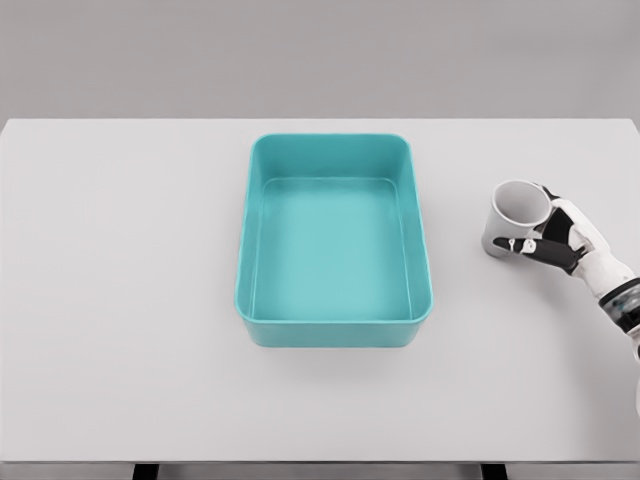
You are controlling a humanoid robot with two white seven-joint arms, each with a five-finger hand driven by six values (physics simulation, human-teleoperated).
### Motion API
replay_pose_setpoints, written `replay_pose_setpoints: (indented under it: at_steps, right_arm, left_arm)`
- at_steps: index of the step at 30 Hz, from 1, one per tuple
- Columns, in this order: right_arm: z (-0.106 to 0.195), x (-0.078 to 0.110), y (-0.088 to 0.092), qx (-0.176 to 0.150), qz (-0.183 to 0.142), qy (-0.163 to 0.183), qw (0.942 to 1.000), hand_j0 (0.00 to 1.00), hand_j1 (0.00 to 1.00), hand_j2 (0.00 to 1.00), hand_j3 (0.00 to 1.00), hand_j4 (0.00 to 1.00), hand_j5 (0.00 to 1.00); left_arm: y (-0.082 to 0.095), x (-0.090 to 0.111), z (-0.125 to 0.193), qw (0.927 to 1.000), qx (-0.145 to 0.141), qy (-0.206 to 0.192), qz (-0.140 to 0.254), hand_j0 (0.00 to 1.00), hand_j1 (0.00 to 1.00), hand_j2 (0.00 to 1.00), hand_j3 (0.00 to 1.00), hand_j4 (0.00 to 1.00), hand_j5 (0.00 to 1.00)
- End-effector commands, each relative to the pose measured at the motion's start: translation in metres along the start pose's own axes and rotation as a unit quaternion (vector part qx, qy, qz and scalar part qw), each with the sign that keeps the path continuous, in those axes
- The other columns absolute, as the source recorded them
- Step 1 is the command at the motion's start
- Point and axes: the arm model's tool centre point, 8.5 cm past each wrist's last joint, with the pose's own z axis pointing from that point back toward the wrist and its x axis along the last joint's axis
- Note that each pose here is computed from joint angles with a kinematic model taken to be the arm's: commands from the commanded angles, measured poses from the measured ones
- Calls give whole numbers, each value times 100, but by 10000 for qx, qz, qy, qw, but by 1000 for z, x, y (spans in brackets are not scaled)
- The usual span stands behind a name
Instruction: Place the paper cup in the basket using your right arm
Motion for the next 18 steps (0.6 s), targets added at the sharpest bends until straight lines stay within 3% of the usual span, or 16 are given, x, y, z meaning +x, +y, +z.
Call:
replay_pose_setpoints:
  at_steps: [1, 12, 15, 18]
  right_arm:
    - [0, 3, -1, -10, -13, -62, 10000, 64, 64, 64, 64, 64, 64]
    - [-11, 56, 13, 269, 401, -690, 9964, 64, 64, 64, 64, 64, 64]
    - [-11, 59, 14, 282, 422, -765, 9958, 64, 64, 64, 64, 64, 64]
    - [-14, 80, 22, 408, 594, -997, 9924, 64, 64, 64, 64, 64, 64]
  left_arm:
    - [0, 0, 0, 10000, -1, -1, 2, 100, 100, 100, 100, 100, 100]
    - [0, 0, 0, 10000, -1, -1, 2, 100, 100, 100, 100, 100, 100]
    - [0, 0, 0, 10000, -1, -1, 2, 100, 100, 100, 100, 100, 100]
    - [0, 0, 0, 10000, -1, -1, 2, 100, 100, 100, 100, 100, 100]
